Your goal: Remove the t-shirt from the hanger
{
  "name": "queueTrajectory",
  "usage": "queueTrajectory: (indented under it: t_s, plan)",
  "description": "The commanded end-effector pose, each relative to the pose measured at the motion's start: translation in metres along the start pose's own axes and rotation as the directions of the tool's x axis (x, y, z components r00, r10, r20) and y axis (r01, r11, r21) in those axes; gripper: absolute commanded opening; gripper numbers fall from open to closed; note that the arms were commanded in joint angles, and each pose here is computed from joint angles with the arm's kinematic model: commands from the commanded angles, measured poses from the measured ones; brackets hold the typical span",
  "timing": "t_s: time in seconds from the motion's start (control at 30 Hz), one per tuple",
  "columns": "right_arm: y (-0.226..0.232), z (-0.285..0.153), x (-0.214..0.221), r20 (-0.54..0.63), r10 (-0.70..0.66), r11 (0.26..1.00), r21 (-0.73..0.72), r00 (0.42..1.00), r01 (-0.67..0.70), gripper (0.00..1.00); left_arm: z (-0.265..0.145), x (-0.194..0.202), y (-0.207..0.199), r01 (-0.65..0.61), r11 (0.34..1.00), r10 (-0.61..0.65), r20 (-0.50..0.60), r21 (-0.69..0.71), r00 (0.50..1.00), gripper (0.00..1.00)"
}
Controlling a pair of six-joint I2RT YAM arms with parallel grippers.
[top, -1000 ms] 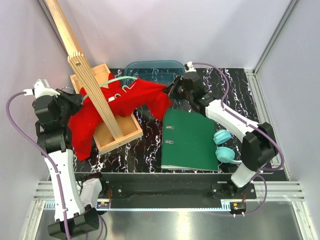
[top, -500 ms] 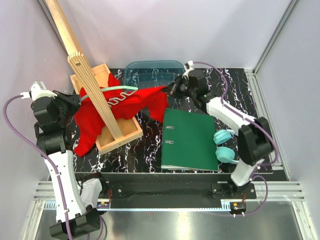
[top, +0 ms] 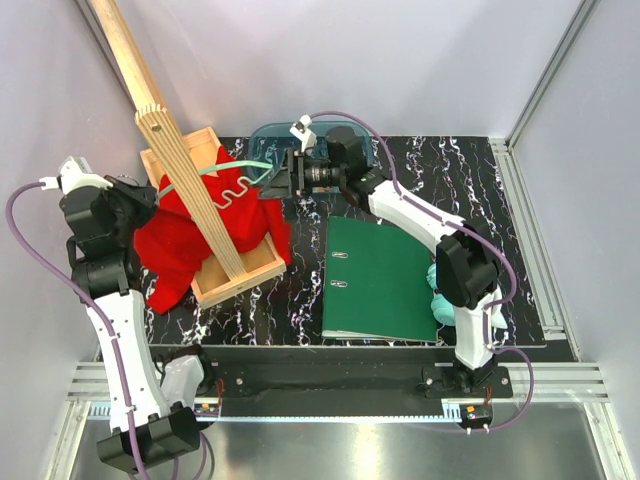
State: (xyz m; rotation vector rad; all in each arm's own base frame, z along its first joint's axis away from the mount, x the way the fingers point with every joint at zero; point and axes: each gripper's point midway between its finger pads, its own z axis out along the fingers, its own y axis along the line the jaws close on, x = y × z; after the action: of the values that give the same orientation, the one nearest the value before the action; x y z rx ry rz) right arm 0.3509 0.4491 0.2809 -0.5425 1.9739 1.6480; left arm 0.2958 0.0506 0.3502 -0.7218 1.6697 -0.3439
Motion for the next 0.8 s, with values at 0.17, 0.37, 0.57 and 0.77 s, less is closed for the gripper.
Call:
queueTrajectory:
  t_s: [0.17, 0.37, 0.57, 0.77]
  plan:
    - [-0.025, -0.062, -0.023, 0.073, -0.067, 0.99, 0.129, 0.995, 0.057, 0.99, -0.006, -0.035, -0.031, -0.069, 0.992, 0.06, 0.09, 0.104, 0.994, 0.0]
    - [0.002, -0.077, -0.028, 0.076, -0.21, 0.974, 0.1, 0.975, 0.202, 1.0, -0.005, -0.033, -0.03, -0.106, 0.989, 0.098, 0.074, 0.1, 0.992, 0.0]
    - [0.056, -0.088, -0.042, 0.073, -0.341, 0.94, -0.01, 0.937, 0.342, 1.0, -0.005, -0.035, -0.03, -0.176, 0.98, 0.17, 0.067, 0.096, 0.983, 0.0]
    - [0.106, -0.082, -0.05, 0.085, -0.46, 0.877, -0.115, 0.884, 0.467, 1.0, -0.003, -0.032, -0.032, -0.225, 0.967, 0.221, 0.049, 0.119, 0.974, 0.0]
